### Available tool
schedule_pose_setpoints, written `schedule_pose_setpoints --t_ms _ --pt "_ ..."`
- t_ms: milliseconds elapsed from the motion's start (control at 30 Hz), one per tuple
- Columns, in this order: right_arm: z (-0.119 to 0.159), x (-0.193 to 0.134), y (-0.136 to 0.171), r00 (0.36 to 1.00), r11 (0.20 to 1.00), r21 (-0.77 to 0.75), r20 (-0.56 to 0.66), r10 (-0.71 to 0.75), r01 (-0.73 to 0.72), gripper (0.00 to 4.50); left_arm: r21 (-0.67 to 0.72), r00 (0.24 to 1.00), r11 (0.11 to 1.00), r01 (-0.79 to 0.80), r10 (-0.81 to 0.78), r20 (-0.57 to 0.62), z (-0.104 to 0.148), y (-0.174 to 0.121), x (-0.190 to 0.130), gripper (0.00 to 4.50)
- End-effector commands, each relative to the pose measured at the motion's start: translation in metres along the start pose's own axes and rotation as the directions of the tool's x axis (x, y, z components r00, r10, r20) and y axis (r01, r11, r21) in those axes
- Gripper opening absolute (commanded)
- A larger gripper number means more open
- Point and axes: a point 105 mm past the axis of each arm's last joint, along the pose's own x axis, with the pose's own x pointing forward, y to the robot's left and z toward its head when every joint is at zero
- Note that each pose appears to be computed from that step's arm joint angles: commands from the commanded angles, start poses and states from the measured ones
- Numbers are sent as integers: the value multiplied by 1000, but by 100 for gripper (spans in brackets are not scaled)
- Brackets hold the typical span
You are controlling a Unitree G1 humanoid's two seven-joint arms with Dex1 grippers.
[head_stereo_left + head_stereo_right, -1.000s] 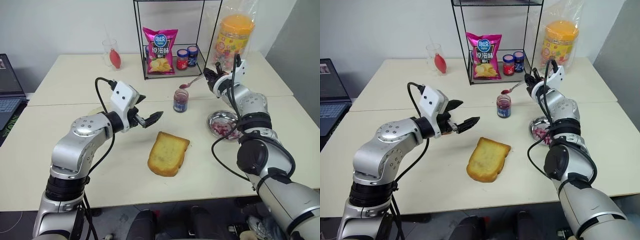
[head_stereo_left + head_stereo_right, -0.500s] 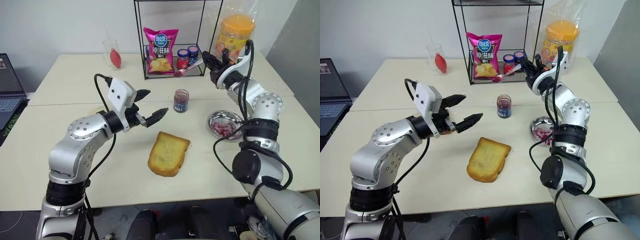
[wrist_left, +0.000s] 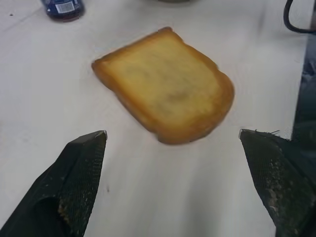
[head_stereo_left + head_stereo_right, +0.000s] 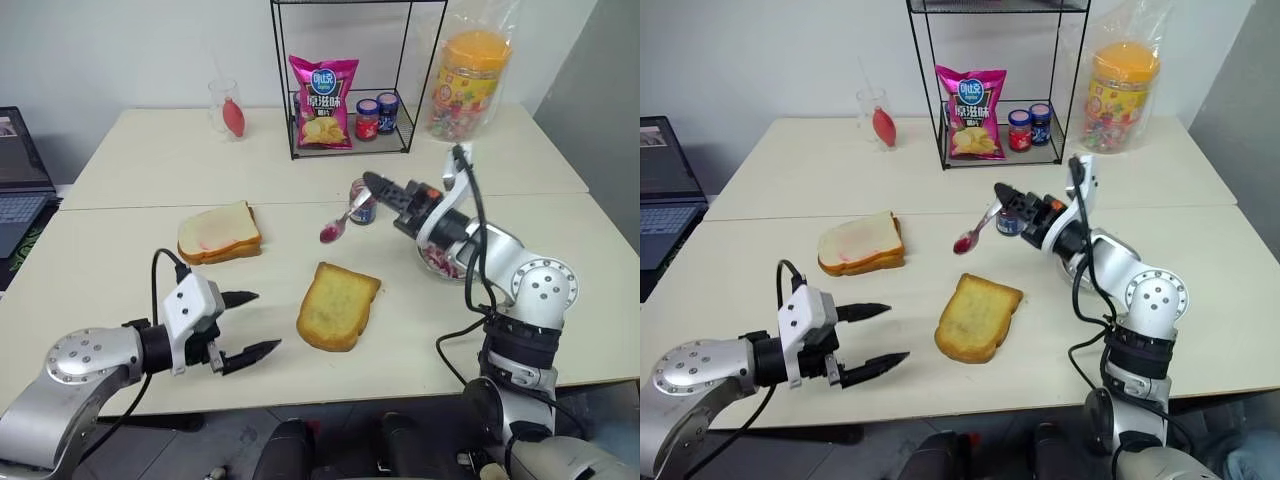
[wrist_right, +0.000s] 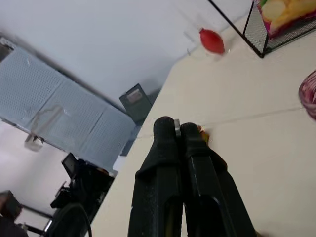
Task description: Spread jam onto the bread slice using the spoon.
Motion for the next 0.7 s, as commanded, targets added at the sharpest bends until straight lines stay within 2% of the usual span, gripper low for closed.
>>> schedule_pose_setpoints --t_ms 33,133,267,367,533,700 --pt "-17 -3 3 999 990 -138 -35 5 -10 2 57 999 998 25 -28 43 12 -10 6 450" --pt "-33 -4 -5 997 974 -228 -71 -21 4 2 57 998 998 14 -17 64 13 -8 10 450" --pt "-49 -2 -9 995 961 -277 -92 -35 8 2 70 996 998 3 -9 88 16 -4 16 450" --pt "-54 -3 -7 994 939 -343 -106 -31 -7 2 73 996 997 1 -8 92 16 -3 18 450" --pt "-50 -8 2 994 826 -562 -109 -18 -47 2 82 996 997 -3 -4 91 15 -1 19 450" --pt "-43 -12 16 994 704 -704 -106 31 -97 2 76 997 997 -12 6 79 10 -2 18 450"
